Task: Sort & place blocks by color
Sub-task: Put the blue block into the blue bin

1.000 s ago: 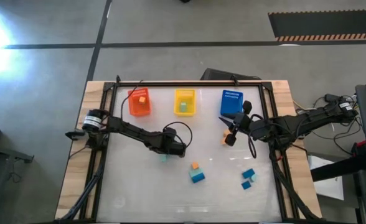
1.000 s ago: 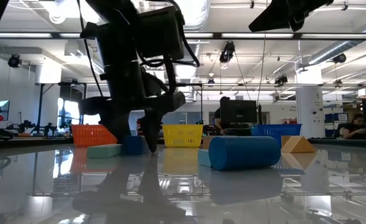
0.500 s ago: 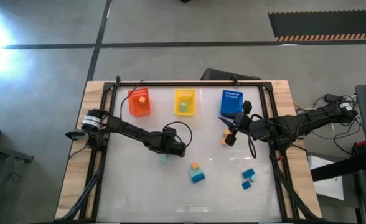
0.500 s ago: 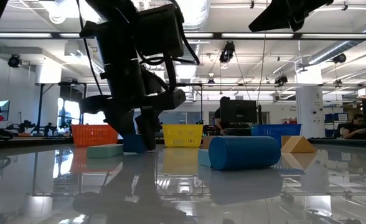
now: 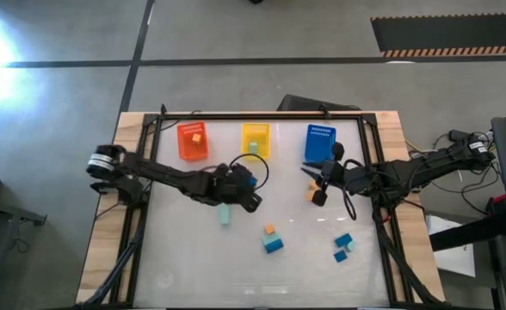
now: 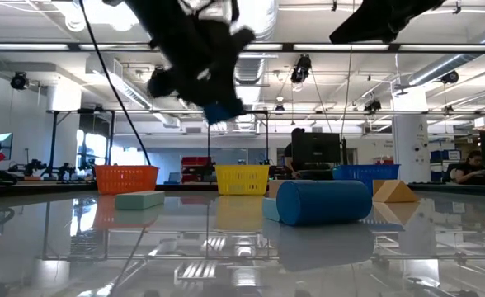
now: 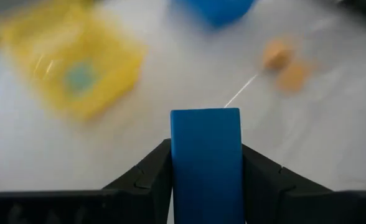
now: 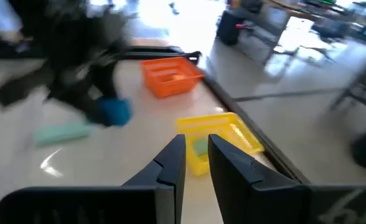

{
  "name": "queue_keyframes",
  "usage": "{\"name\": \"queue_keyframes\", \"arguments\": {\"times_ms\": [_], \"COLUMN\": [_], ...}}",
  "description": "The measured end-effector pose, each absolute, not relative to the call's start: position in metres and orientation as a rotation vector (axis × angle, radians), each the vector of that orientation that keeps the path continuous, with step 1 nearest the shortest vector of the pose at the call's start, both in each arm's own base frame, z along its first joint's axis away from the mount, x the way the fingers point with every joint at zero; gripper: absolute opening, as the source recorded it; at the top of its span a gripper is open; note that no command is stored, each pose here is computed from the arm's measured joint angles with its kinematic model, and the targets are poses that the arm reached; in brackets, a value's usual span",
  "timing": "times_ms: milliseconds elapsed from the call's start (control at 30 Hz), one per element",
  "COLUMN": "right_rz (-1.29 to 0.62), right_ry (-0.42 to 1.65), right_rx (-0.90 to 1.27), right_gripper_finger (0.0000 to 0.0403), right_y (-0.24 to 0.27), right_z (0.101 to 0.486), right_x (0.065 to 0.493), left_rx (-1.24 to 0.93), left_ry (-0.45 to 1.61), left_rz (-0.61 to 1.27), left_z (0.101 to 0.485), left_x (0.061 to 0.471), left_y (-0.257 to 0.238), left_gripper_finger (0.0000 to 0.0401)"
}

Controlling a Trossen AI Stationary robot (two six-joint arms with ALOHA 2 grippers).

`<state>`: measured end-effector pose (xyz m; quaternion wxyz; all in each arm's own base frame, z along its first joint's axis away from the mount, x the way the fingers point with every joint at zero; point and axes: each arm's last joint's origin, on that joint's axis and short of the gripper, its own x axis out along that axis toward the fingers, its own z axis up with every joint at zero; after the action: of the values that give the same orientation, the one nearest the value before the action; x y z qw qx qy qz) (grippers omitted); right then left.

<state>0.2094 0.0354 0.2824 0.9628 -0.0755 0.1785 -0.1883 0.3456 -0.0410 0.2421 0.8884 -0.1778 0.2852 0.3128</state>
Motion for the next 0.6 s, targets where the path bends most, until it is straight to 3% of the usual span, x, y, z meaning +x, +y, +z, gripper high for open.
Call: {"name": "queue_keyframes", "arguments": {"times_ms": [300, 600], "right_rz": [0.028, 0.054], "right_ry": [0.221, 0.095], "right_rx": [-0.14, -0.128], "right_gripper_finger": [0.0066, 0.0165], "right_y": [0.048, 0.051], "right_z": [0.283, 0.282], "right_x": [0.215, 0.222], "left_rx": [-0.042, 0.005], "left_ry": [0.225, -0.008], "left_rz": [0.062, -0.068], "left_z": [0.29, 0.288], "left_x": [0.357, 0.35], "left_y": [-0.061, -0.066], "left_gripper_finger": [0.0128, 0.0129]}}
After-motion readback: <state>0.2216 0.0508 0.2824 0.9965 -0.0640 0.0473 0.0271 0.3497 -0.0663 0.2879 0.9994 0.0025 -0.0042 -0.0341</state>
